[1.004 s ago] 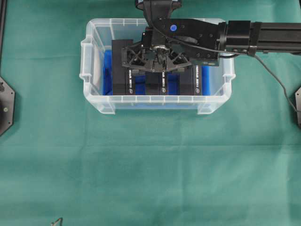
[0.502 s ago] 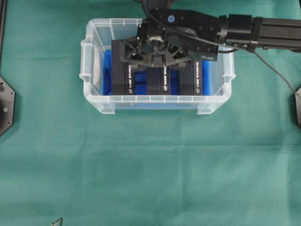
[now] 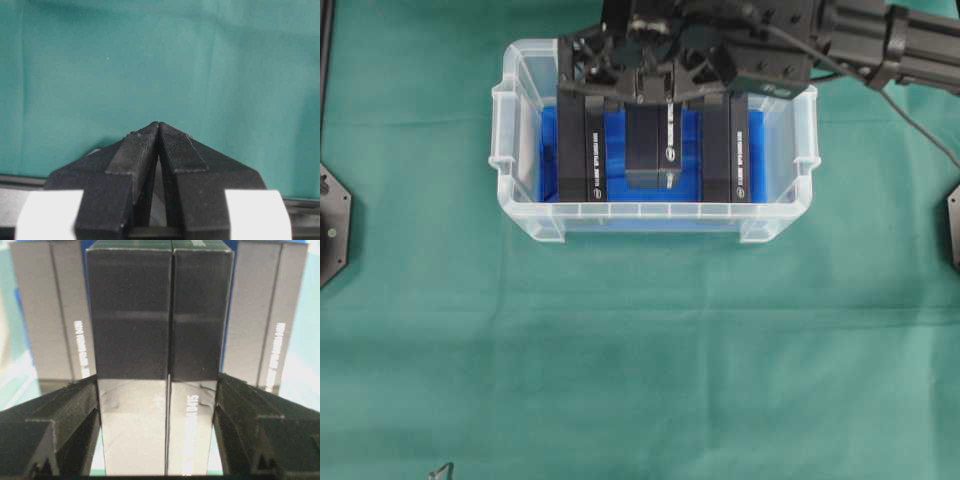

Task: Take the box out of the case with the right arm.
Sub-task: 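Lift the middle box straight up out of the bin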

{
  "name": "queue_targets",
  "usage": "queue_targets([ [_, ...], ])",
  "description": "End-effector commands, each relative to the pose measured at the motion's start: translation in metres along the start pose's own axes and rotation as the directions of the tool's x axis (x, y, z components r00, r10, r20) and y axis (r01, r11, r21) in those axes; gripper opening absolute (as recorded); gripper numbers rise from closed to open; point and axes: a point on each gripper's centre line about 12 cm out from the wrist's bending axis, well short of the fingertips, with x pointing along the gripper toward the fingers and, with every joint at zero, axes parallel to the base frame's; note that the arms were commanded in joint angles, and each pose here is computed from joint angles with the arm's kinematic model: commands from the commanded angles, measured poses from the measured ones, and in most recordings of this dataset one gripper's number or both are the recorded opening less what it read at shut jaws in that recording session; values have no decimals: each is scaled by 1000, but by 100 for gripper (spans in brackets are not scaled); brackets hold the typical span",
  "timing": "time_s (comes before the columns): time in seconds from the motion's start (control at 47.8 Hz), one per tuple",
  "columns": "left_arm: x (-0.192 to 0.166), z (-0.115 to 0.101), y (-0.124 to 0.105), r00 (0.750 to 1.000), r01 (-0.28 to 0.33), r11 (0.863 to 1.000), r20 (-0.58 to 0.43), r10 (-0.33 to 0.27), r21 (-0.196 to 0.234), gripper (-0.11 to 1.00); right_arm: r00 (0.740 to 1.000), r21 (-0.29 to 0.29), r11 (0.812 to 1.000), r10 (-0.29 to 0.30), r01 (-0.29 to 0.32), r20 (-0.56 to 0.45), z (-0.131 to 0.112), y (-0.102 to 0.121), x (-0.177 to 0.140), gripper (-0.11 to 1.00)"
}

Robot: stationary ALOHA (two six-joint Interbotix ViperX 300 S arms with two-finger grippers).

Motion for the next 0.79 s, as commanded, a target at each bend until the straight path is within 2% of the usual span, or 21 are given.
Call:
queue_targets([
  [0.0, -6, 3, 0, 1000, 4, 1000, 21, -4, 1, 0, 995, 21, 994, 103, -103, 14, 9, -12, -54, 65],
  [0.167, -6, 3, 0, 1000, 3, 1000, 21, -3, 1, 0, 993, 25, 993, 115, -115, 30, 10, -15, -68, 65],
  [0.774, -5, 3, 0, 1000, 2, 1000, 18, -2, 3, 0, 992, 20, 992, 122, -122, 29, 7, -14, -68, 65],
])
